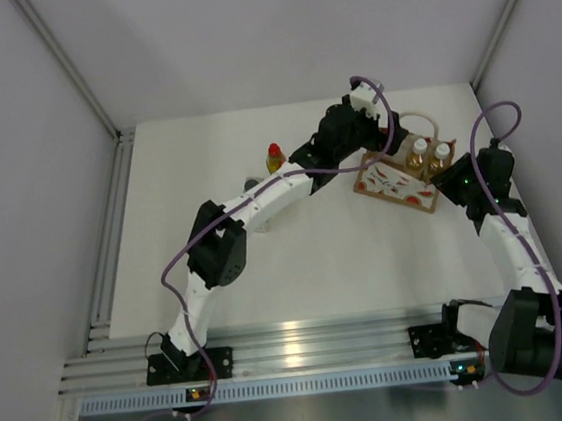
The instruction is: Take the personal care products out of the canvas bag
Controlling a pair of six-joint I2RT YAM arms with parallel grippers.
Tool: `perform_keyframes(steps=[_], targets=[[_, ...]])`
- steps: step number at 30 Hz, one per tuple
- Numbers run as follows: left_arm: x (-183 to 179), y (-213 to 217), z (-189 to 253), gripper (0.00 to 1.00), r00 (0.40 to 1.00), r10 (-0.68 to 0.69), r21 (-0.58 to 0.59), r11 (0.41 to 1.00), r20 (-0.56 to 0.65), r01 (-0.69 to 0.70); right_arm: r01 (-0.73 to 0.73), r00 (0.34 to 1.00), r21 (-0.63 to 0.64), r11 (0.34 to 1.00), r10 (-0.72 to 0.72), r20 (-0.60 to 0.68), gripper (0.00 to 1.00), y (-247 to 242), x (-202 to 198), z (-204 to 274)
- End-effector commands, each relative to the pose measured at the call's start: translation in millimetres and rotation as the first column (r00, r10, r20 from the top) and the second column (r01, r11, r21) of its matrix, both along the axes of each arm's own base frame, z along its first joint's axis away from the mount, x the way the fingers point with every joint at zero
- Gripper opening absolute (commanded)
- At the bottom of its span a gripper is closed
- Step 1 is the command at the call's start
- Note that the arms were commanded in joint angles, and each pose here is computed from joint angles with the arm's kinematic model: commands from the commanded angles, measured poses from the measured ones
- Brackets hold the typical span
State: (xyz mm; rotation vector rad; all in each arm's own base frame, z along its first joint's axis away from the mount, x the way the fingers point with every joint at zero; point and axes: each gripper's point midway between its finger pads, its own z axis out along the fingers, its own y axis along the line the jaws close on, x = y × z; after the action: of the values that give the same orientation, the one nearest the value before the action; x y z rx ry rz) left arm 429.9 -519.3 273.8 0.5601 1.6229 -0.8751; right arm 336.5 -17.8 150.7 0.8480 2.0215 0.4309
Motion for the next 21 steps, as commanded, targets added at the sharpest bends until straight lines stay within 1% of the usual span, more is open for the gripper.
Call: perform_keyframes(steps=[1,3,4,8,15,19,21], targets=[[-2,-13,41,0.98,0.998,-0.025,-0.083,0.996,0.063,0.03,0.042,0.995,0.003,0.999,-0.042,0.086,0.29,-3,5,17],[-1,-17,39,0.98,0.998,-0.028,-0.084,0.996,0.064,0.033,0.048,0.995,0.007,0.999,-0.048,0.086,0.29,-3,1,13],[0,-20,30,0.98,0.998,-0.029,-0.077,0.997,0.054,0.033,0.053,0.995,0.01,0.999,-0.053,0.084,0.29,-3,0,11],[-3,-32,17,0.98,0.998,-0.049,-0.071,0.996,0.04,0.052,0.076,0.994,0.009,0.997,-0.076,0.082,0.3,-7,-5,6],[-10,-50,-1,0.98,0.998,-0.038,-0.038,0.998,0.056,0.04,0.047,0.997,0.027,0.999,-0.049,0.067,0.3,-5,-1,-3],[-2,-50,-15,0.94,0.996,0.032,0.003,0.999,0.078,-0.032,0.049,0.996,0.032,0.998,-0.051,0.07,0.27,-4,-1,-4],[-1,-52,-25,0.93,0.996,0.044,0.019,0.999,0.079,-0.046,0.052,0.995,0.028,0.998,-0.054,0.082,0.23,-5,-2,0]])
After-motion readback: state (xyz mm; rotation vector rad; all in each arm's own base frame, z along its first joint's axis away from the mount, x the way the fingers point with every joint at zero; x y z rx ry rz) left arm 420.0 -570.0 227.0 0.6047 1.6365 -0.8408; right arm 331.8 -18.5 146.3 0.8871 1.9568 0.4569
